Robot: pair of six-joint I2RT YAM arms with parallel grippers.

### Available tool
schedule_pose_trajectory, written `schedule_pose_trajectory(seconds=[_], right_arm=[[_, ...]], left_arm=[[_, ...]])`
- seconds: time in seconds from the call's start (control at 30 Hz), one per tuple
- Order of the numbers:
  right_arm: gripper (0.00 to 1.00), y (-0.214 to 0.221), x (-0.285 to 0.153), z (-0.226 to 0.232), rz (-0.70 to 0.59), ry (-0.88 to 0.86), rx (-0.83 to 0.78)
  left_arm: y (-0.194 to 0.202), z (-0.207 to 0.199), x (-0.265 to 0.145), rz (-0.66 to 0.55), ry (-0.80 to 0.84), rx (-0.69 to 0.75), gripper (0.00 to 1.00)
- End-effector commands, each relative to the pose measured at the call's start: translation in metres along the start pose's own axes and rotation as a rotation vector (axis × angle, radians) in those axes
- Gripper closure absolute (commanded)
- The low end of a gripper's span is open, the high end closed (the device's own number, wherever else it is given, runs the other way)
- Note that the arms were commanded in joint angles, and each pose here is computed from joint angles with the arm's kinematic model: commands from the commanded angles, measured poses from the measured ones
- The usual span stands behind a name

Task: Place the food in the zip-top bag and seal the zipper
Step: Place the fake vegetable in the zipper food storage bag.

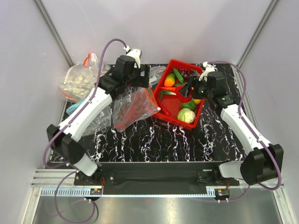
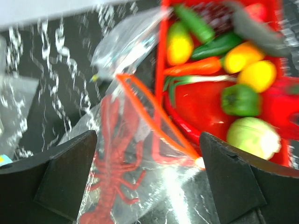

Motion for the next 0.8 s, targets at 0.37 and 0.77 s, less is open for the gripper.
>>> schedule_pose_trajectory(seconds=[0.37,0.77], right_arm=[[0.64,-0.015,-0.013,0.009,-0.075,-0.032,-0.022],[0.66,-0.005,-0.003,0.012,-0.029,-0.099,0.016]], left_arm=[[0.059,-0.003,0.119,0.279,-0.049,-0.125,0.19],[0.071,-0.010,0.103,0.266,-0.045,-0.069,1.00]])
Point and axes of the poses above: each gripper's point midway between its finger pads, its own x axis out along the fingers, its own z axis along the line the jaws close on, y = z × x, the point moved 8 cm from there along -x, back along the fingers, and after that the axes turned 5 degrees about -x, right-handed, at the moved point
